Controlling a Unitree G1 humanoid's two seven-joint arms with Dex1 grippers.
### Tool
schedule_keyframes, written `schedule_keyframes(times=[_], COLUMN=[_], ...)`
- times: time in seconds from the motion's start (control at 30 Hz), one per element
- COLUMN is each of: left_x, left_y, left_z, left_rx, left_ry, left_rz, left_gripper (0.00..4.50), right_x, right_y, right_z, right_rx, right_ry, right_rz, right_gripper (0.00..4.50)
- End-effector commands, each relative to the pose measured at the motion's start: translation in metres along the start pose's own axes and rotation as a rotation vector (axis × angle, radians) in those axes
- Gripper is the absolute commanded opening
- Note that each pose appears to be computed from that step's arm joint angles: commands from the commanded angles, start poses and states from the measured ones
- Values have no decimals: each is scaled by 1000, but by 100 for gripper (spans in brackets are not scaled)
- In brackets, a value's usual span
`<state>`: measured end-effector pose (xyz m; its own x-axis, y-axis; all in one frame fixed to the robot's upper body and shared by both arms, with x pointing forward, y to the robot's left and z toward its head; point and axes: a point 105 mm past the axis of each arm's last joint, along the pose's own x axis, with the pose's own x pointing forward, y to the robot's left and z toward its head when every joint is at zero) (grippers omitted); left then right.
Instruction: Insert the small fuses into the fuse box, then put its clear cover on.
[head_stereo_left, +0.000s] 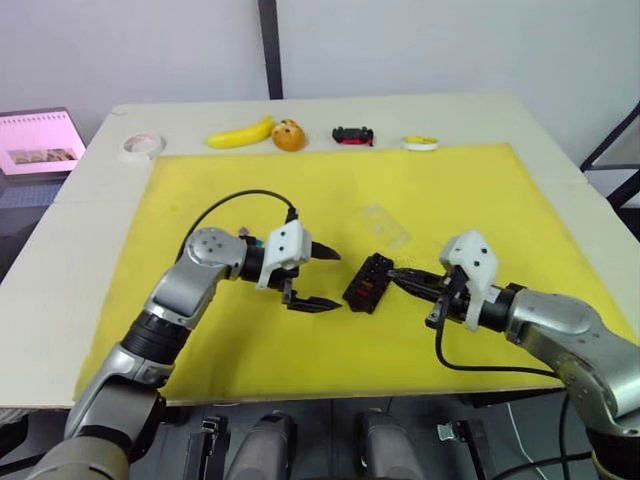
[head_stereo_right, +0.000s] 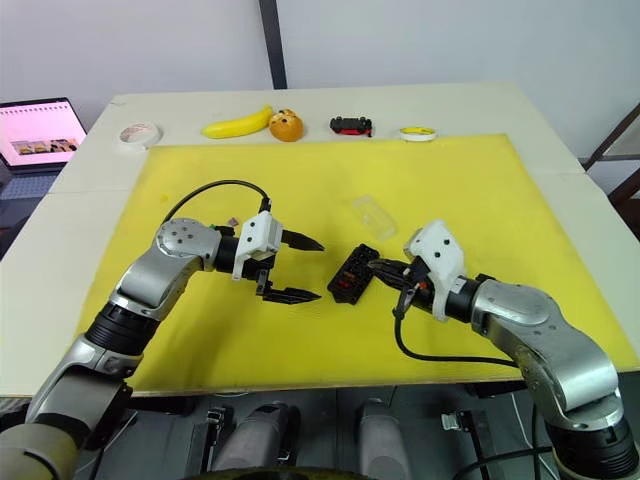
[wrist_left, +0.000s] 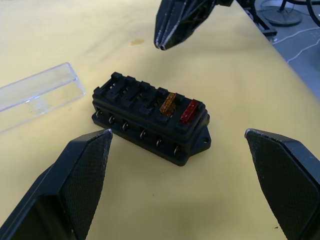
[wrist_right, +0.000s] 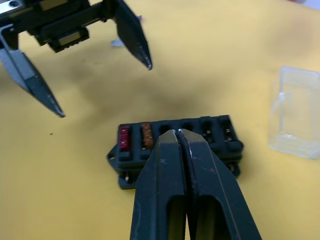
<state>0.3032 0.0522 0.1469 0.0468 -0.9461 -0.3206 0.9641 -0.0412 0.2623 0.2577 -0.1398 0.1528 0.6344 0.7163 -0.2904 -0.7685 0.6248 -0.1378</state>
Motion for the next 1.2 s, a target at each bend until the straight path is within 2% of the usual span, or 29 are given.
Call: schedule_keyframes(times=[0.03,0.13,0.23,0.37,0.43,0.47,0.77,1.2], left_x=[-10,-11,-3,8,14,17,30,19], left_y=[11,23,28,30,31,32,28,0], left_z=[1,-7,-12,-24,-28,-29,-28,-36], left_rx=[42,56,71,84,85,85,84,46], left_ry=[22,54,69,110,118,119,109,130], left_rz=[33,59,51,30,27,26,6,-35], left_gripper=[450,450,364,159,43,6,6,6], right_x=[-12,-20,-18,-7,-2,0,16,41], right_y=[-4,-13,-19,-25,-26,-26,-27,-30], right_z=[0,-16,-29,-31,-31,-31,-33,-23], right_rx=[-41,-46,-49,-43,-46,-47,-59,-84], right_ry=[23,99,172,177,181,183,197,173], right_rz=[-37,-73,-103,-131,-137,-136,-113,-72], right_gripper=[7,7,0,0,0,0,0,0])
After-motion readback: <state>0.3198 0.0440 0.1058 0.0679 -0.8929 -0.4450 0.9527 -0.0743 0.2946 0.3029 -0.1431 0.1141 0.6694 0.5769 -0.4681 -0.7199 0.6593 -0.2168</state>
